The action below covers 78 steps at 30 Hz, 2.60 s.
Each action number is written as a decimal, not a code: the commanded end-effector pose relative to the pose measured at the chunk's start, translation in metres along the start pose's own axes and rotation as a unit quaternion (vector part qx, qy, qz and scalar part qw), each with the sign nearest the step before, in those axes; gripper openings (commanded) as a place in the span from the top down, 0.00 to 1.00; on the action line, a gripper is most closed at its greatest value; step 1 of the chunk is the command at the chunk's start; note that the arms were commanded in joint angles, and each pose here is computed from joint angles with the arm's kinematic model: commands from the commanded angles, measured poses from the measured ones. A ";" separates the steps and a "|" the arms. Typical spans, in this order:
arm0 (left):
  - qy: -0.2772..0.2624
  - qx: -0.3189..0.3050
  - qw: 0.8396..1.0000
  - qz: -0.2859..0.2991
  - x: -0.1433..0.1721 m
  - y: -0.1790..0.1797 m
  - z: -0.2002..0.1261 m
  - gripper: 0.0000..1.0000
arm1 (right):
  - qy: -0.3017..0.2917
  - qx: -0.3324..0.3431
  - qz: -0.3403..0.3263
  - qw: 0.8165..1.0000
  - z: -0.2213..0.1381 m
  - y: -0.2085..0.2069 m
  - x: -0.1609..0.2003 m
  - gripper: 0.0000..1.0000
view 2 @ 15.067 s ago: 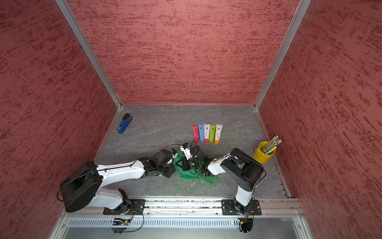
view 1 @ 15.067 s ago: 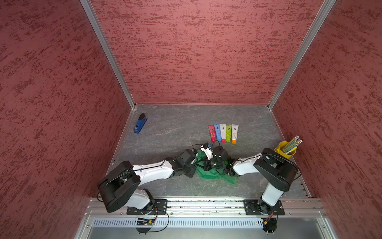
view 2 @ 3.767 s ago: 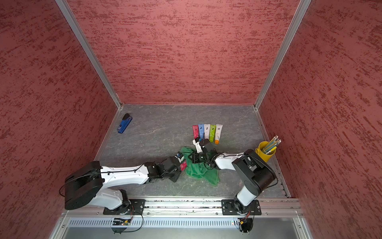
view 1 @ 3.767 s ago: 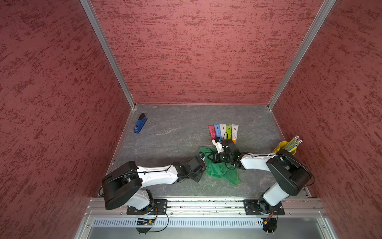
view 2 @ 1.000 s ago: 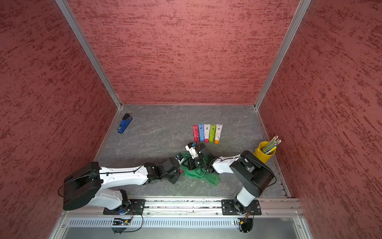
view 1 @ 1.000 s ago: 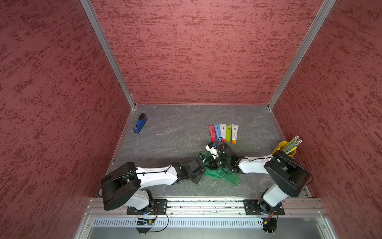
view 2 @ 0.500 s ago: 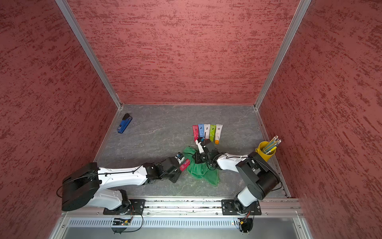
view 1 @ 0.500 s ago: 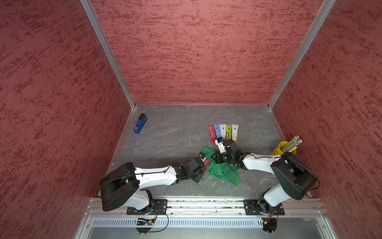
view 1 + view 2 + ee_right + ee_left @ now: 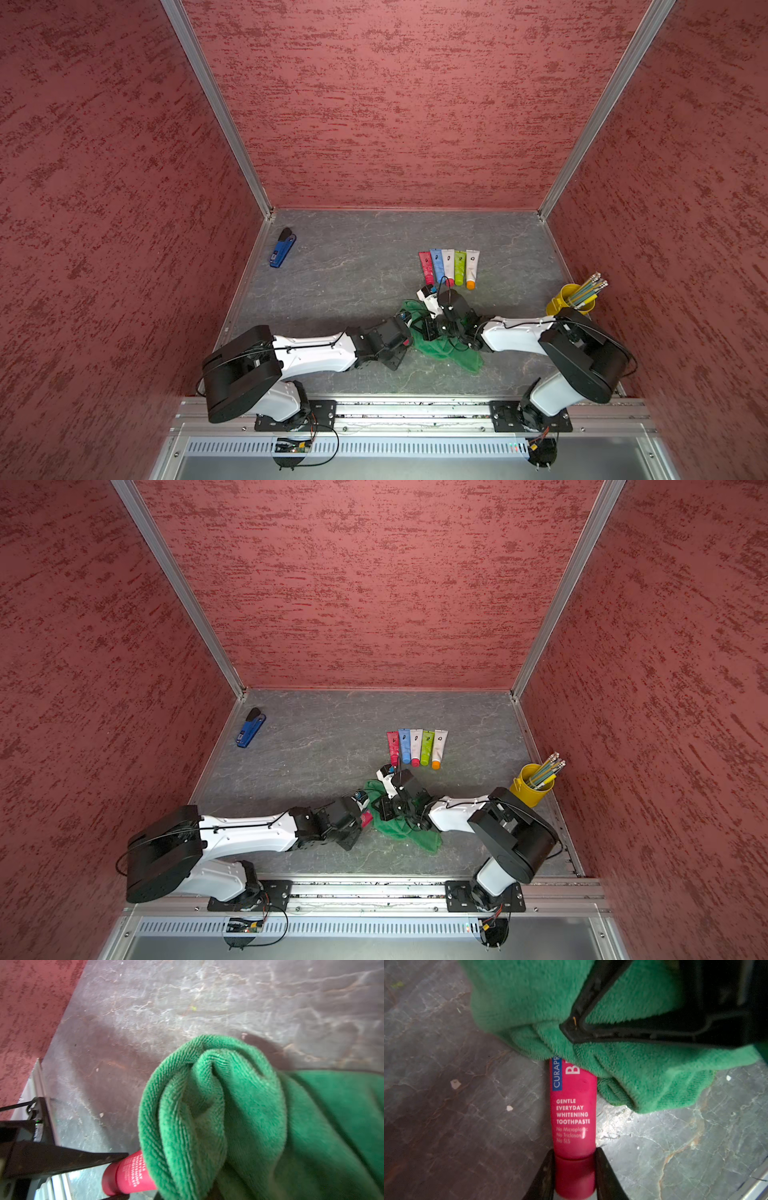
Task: Wipe the surface of the toothpaste tube
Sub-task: Wipe the dirt from the toothpaste tube.
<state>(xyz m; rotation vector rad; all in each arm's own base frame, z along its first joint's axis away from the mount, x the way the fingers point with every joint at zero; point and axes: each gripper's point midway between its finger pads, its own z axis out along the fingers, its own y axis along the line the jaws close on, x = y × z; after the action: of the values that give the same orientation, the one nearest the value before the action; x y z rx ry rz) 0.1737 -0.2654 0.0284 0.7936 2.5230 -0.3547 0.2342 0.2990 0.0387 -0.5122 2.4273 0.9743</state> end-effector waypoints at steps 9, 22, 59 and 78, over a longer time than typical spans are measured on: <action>-0.050 0.003 0.999 -0.011 -0.026 -0.001 -0.003 1.00 | 0.132 0.107 0.044 0.984 0.000 -0.054 0.065 1.00; -0.048 0.004 0.999 -0.011 -0.027 -0.001 -0.002 1.00 | 0.038 0.259 0.042 0.964 -0.037 -0.111 0.001 1.00; -0.041 0.004 0.999 -0.034 -0.022 0.011 0.000 1.00 | 0.060 0.110 0.121 0.985 -0.022 -0.081 0.047 1.00; -0.035 -0.088 0.974 -0.206 -0.042 0.124 -0.019 1.00 | -0.069 0.149 0.089 0.982 -0.078 -0.087 -0.001 1.00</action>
<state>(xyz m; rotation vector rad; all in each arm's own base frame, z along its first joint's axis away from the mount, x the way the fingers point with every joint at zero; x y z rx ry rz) 0.2513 -0.1918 0.0369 0.2836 2.6157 -0.2802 0.2563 0.1856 0.0408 -0.0970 2.4733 0.6700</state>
